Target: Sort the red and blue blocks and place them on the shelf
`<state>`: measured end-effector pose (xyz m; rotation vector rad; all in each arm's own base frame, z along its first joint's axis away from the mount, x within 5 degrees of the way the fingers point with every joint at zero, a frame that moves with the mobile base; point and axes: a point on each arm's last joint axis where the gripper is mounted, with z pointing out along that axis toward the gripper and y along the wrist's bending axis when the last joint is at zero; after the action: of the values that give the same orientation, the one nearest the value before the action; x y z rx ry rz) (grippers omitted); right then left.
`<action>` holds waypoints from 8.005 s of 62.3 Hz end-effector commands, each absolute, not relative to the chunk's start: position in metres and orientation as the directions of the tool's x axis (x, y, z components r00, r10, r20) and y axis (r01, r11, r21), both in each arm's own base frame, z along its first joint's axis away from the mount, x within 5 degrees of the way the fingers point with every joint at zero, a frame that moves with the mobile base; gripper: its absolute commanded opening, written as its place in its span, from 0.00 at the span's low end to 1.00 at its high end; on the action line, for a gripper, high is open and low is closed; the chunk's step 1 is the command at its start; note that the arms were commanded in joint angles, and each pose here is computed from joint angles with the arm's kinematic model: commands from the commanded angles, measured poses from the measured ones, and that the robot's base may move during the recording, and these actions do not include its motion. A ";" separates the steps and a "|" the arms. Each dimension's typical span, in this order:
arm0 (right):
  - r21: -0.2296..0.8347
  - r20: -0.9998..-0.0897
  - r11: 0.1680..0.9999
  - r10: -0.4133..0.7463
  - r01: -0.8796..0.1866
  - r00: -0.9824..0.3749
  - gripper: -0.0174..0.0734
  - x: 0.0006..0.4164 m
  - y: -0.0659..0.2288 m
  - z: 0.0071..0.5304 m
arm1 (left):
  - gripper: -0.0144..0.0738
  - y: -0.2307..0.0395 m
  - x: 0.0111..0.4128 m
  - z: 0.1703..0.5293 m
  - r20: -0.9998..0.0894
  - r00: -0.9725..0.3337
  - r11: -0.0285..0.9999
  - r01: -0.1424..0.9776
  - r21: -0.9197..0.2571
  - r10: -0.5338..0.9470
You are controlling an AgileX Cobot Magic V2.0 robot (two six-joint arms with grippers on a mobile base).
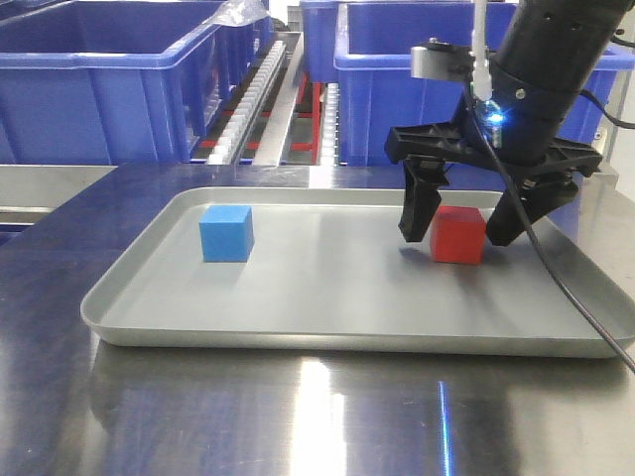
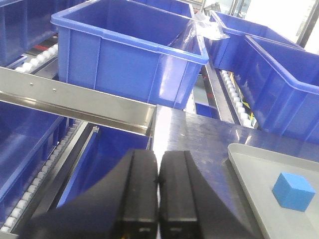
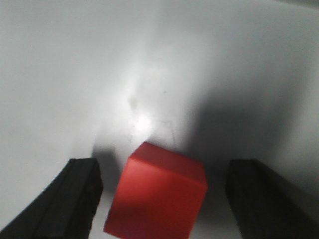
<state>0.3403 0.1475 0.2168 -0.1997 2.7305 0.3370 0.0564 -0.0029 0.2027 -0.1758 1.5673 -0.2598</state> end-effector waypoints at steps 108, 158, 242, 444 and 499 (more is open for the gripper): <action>0.103 -0.932 0.964 0.006 -0.247 -0.363 0.26 0.254 0.076 0.409 | 0.32 -0.003 0.056 0.203 -0.957 0.062 0.957 0.077 -0.278 -0.283; 0.110 -0.982 0.993 0.116 0.045 -0.149 0.26 0.099 -0.003 0.323 | 0.32 -0.003 0.056 0.203 -0.957 0.062 0.957 0.077 -0.278 -0.283; 0.111 -0.989 0.993 0.115 0.044 -0.093 0.26 0.095 -0.003 0.316 | 0.32 -0.003 0.056 0.203 -0.957 0.062 0.957 0.077 -0.278 -0.283; 0.111 -0.989 0.993 0.115 0.044 -0.094 0.26 0.095 -0.003 0.316 | 0.75 -0.206 0.309 0.300 -0.619 -0.759 0.902 0.390 -0.185 0.201; 0.111 -0.989 0.993 0.115 0.044 -0.094 0.26 0.095 -0.003 0.316 | 0.72 -0.222 0.328 0.247 -0.520 -0.825 0.927 0.343 -0.152 0.220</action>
<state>0.0936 -0.0024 0.2982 0.1319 1.7820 0.0693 0.3260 -0.2192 0.2178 0.4334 2.6837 -0.2620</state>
